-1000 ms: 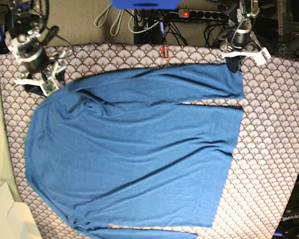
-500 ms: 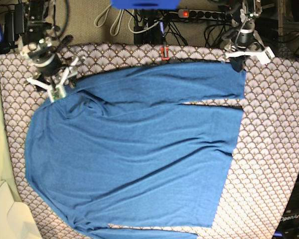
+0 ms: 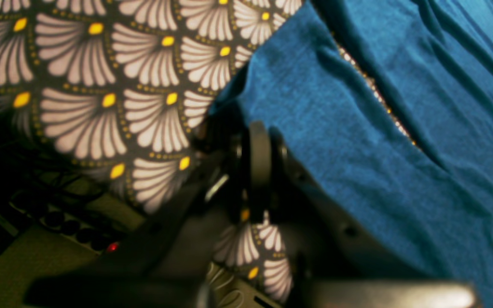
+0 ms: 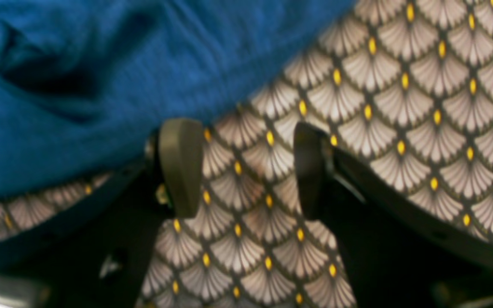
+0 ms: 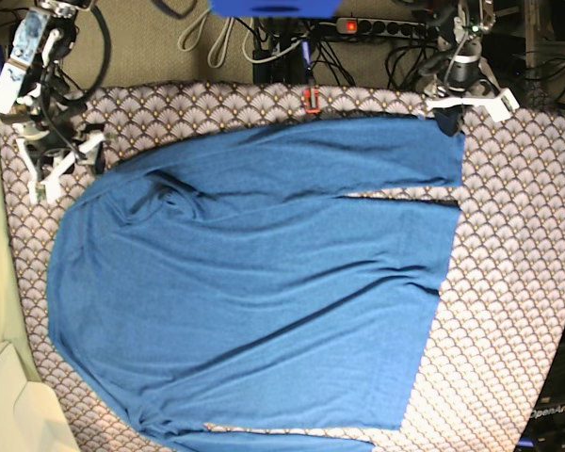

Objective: Fold the T-shirt properly
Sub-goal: 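Move the right gripper to the other hem corner and grasp it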

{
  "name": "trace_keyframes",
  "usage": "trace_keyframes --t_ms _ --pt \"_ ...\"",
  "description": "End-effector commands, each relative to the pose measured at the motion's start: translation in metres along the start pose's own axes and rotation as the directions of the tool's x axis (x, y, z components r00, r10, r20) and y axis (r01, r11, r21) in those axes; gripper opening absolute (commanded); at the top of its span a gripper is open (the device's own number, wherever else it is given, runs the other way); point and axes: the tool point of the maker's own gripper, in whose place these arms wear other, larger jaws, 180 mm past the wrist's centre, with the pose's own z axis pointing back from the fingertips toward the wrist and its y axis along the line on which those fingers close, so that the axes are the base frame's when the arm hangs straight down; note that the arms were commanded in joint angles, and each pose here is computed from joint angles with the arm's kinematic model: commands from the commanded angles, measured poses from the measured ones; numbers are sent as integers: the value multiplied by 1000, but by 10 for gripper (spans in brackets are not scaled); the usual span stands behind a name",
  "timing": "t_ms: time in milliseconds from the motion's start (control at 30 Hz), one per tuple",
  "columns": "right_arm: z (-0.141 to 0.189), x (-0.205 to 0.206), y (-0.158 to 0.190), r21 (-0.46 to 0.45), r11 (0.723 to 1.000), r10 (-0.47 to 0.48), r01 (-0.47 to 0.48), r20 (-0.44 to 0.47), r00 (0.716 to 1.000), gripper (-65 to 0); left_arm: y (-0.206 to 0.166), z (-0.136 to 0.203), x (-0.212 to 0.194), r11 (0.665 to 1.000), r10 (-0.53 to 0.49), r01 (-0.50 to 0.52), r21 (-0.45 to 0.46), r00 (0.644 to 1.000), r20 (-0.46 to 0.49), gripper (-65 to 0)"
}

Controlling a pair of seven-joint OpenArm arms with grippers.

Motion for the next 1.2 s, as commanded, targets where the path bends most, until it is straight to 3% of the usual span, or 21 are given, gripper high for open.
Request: trace_keyframes --t_ms 0,433,800,900,1067,1167 --pt "4 17 1 14 1000 25 -26 54 998 -303 0 3 3 1000 -10 10 -1 1000 8 -647" --pt "2 24 4 25 999 29 -31 65 997 -304 -1 2 4 1000 -11 11 -3 1000 10 -647" --pt "-5 33 22 61 998 -28 22 100 995 -304 0 3 3 1000 -11 11 -1 1000 8 -647" --pt "-9 26 20 62 997 -50 45 81 995 -305 0 3 3 1000 -11 11 -1 1000 8 -647" --pt "-14 14 -3 23 986 -164 163 73 984 -305 1 3 3 1000 -12 12 0 1000 7 -647" --pt "-13 13 -4 23 987 -162 161 73 984 -305 1 3 3 1000 -12 12 0 1000 7 -647"
